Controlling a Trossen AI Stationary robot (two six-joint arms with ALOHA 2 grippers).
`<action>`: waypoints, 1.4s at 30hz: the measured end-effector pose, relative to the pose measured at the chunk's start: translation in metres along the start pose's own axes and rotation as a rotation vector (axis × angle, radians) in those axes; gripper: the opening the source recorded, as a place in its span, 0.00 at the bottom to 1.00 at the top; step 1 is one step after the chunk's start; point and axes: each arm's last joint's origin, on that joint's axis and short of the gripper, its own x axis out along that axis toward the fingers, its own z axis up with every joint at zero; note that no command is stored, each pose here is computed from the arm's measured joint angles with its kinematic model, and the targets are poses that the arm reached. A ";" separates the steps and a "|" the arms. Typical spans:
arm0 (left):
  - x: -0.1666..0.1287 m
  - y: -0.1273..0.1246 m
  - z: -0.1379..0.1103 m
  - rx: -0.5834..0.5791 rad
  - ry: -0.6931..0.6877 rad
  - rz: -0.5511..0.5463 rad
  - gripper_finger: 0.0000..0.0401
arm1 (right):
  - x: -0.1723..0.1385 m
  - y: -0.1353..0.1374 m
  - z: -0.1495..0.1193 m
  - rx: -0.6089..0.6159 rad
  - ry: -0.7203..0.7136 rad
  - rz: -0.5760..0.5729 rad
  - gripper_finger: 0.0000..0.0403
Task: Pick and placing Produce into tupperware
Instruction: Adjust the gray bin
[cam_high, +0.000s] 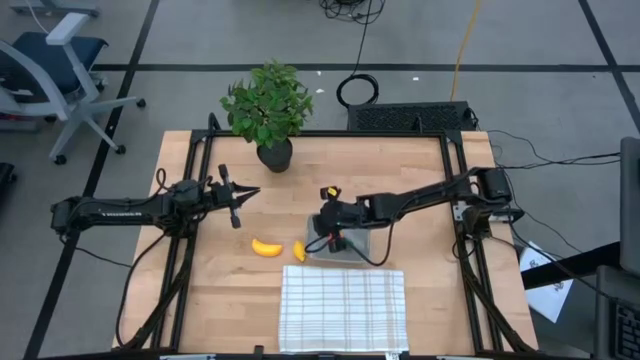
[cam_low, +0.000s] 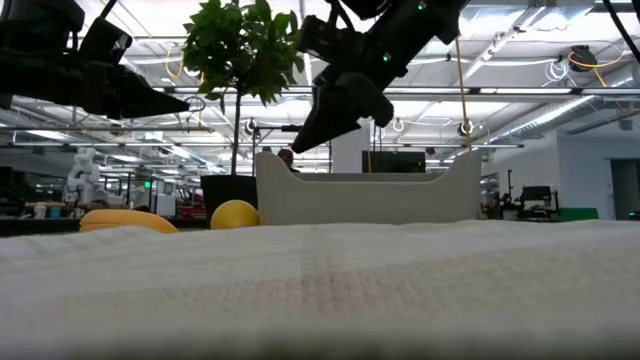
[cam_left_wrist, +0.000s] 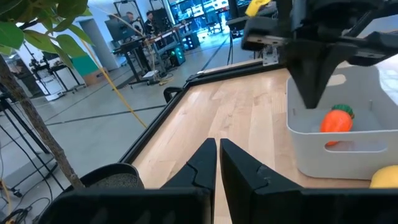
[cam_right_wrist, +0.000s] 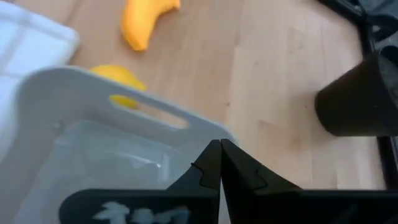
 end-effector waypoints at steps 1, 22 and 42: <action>0.000 0.000 0.000 0.000 0.000 0.000 0.06 | 0.001 -0.002 -0.001 0.005 0.002 -0.003 0.00; 0.000 0.000 0.000 0.000 0.003 0.009 0.06 | 0.013 -0.035 -0.023 0.092 0.053 0.055 0.00; 0.000 0.000 0.000 -0.001 0.003 0.009 0.06 | 0.013 -0.034 -0.022 0.098 0.046 0.074 0.00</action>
